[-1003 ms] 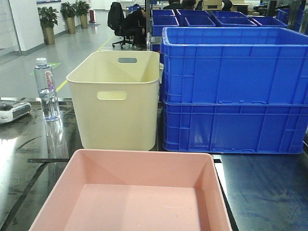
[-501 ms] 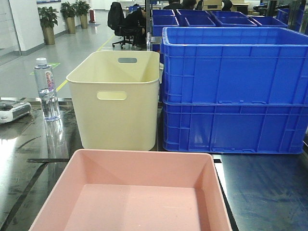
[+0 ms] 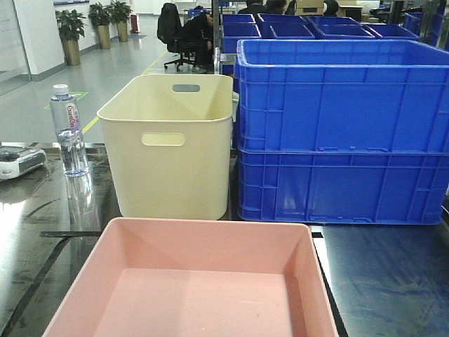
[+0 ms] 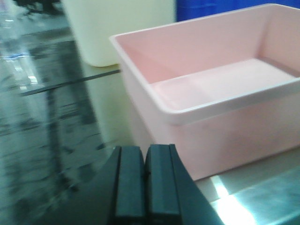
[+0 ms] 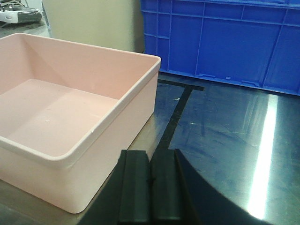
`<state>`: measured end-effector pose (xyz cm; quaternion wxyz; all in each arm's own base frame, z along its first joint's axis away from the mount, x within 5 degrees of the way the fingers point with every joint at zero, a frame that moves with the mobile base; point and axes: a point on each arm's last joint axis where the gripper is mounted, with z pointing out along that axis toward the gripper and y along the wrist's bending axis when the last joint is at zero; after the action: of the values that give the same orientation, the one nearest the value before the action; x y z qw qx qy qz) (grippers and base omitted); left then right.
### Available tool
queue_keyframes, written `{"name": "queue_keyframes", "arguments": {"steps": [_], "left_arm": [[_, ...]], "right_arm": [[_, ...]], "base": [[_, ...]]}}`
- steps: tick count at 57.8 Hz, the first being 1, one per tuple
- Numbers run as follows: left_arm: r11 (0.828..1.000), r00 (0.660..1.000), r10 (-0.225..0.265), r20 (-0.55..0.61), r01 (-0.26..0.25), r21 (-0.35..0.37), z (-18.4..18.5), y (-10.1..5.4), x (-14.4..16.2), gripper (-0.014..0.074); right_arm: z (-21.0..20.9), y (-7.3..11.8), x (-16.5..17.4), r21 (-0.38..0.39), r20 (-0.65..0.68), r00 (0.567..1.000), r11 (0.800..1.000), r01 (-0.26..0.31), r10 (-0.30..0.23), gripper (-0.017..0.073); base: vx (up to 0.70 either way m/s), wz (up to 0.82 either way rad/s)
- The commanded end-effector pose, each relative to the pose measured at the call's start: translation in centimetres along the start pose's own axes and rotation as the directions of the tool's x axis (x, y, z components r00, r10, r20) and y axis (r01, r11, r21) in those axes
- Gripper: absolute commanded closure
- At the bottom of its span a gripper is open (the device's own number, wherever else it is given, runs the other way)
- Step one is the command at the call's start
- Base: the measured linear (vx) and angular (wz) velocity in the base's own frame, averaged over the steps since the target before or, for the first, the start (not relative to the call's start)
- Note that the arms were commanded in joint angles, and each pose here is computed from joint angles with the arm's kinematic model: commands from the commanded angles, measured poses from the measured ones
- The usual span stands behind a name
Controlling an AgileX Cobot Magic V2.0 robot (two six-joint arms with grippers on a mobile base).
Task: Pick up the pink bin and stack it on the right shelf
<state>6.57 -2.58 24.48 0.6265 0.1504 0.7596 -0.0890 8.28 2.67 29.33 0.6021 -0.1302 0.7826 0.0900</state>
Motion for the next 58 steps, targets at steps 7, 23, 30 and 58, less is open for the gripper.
{"name": "queue_keyframes", "arguments": {"steps": [7, 23, 30, 58], "left_arm": [[0.977, 0.979, -0.077, 0.191, 0.112, -0.181, -0.9, 1.1, 3.0, 0.0599], [0.966, 0.981, -0.053, 0.186, 0.098, -0.240, -0.5, 1.3, 5.5, 0.0599], [0.966, 0.982, -0.046, 0.185, 0.091, -0.242, -0.5, 1.3, 5.5, 0.0599], [0.966, 0.982, -0.046, 0.185, 0.091, -0.242, -0.5, 1.3, 5.5, 0.0599]], "right_arm": [[-0.3, 0.1, -1.6, -0.007, 0.106, 0.994, 1.000, 0.022, -0.021, 0.0571], [-0.2, 0.1, -1.6, -0.007, 0.103, 0.994, 1.000, 0.022, -0.021, 0.0571], [-0.2, 0.1, -1.6, -0.007, 0.101, 0.995, 1.000, 0.022, -0.021, 0.0571], [-0.2, 0.1, -1.6, -0.007, 0.101, 0.995, 1.000, 0.022, -0.021, 0.0571]], "base": [[0.00, 0.00], [0.00, 0.00], [0.00, 0.00], [0.00, 0.00]]}}
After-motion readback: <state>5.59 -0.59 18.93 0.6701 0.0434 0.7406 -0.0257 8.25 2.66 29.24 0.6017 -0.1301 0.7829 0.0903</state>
